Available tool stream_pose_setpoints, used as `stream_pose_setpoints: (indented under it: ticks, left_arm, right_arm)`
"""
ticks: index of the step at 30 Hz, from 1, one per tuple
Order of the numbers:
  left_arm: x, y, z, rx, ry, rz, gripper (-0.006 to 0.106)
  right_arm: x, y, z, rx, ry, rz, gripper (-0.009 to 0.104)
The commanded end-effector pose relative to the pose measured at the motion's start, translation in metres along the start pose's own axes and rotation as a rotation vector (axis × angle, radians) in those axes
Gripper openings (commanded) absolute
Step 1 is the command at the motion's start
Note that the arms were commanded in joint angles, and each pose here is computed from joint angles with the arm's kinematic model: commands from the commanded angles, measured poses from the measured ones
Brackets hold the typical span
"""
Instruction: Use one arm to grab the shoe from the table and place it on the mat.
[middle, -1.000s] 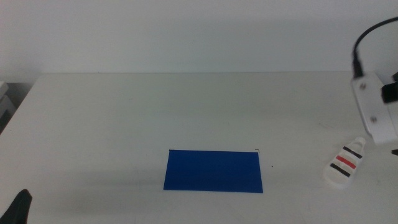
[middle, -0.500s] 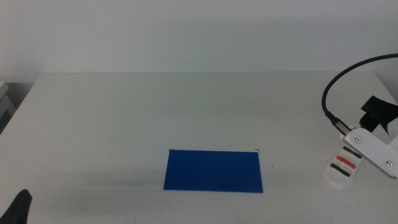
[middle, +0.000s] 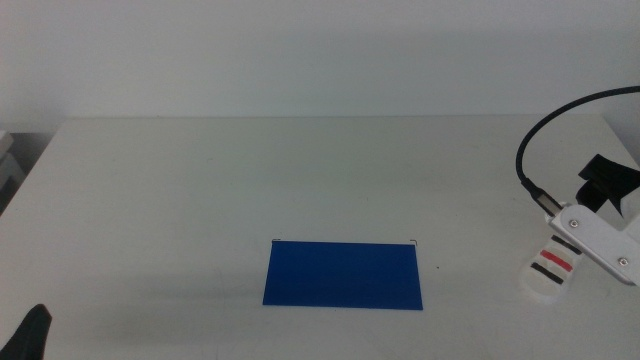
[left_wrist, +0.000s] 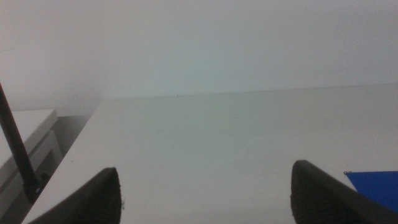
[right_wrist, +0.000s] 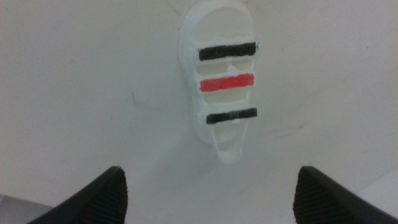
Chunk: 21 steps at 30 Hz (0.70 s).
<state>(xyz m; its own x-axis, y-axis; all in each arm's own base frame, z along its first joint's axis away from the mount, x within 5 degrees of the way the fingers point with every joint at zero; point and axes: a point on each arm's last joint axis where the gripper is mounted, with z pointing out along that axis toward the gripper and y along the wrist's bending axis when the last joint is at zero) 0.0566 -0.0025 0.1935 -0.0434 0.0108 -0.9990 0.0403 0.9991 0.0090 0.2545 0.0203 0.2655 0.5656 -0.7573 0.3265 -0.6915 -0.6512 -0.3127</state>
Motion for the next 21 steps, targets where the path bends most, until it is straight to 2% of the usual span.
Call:
stream_pose_setpoints:
  ticks: [1,9,21]
  left_arm:
    - [-0.006,0.0,-0.001,-0.001,-0.085,-0.014,0.094]
    - [-0.006,0.0,-0.001,-0.001,-0.085,-0.014,0.094]
    - [-0.006,0.0,-0.001,-0.001,-0.085,-0.014,0.094]
  right_arm:
    - [0.009,-0.011,-0.011,0.057,0.031,0.017,0.092]
    - [0.03,-0.043,0.007,-0.159,-0.092,0.053,0.092]
    - [0.041,-0.059,0.054,-0.223,-0.102,0.036,0.092]
